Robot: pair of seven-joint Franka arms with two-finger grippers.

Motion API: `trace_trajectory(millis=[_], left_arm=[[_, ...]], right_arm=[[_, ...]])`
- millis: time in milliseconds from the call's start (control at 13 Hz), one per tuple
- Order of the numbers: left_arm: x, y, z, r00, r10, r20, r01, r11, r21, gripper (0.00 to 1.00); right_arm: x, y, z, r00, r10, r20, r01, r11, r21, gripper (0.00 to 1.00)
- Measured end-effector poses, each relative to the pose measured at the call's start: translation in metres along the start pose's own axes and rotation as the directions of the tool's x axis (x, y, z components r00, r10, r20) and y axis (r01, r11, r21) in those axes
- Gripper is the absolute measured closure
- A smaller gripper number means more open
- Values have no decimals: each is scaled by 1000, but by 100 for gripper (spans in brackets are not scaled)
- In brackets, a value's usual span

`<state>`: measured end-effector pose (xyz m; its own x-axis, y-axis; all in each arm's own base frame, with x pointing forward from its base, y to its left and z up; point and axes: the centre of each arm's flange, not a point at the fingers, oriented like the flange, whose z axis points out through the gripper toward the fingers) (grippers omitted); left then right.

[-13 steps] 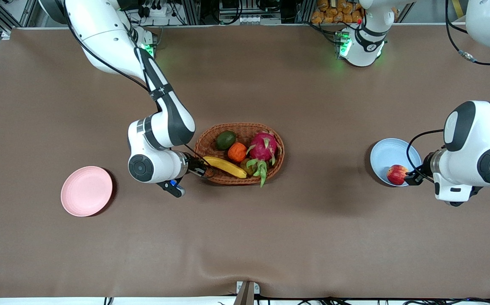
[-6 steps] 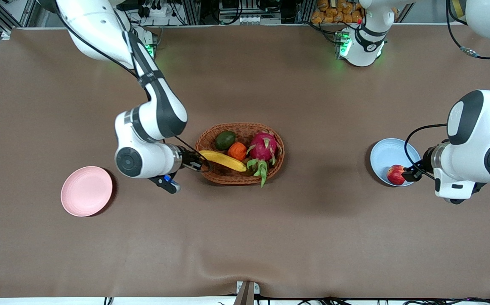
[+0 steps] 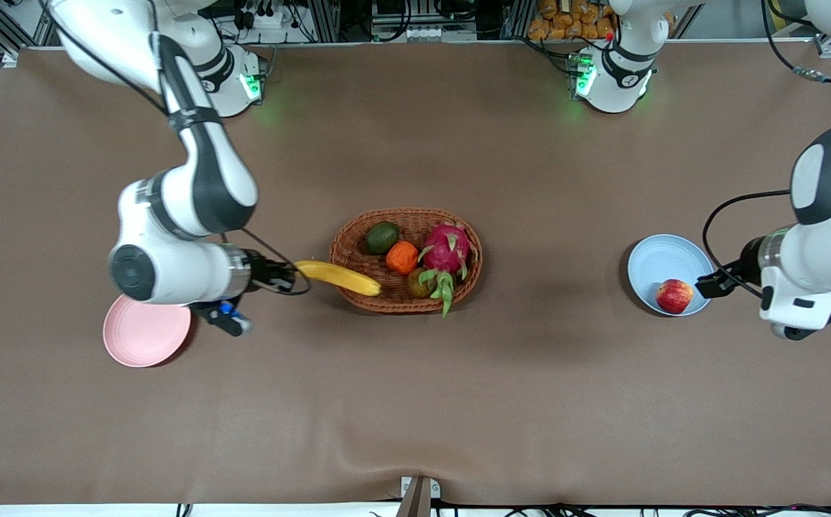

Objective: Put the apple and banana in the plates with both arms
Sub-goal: 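Open the left gripper and lift away while the right gripper lifts the banana, then carry the yellow banana over the pink plate with the right gripper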

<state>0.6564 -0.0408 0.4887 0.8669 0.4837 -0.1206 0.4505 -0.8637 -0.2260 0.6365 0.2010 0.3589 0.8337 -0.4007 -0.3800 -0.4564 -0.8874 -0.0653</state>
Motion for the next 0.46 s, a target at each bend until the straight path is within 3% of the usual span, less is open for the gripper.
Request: trace_trajectory(millis=[232, 463], left_arm=[[-3, -11, -26, 992, 113, -49, -114, 993, -19, 0], [-3, -30, -49, 974, 203, -99, -206, 978, -30, 0]], right_arm=[[34, 59, -27, 999, -52, -10, 52, 998, -44, 81], [71, 127, -56, 993, -107, -54, 101, 990, -93, 81]])
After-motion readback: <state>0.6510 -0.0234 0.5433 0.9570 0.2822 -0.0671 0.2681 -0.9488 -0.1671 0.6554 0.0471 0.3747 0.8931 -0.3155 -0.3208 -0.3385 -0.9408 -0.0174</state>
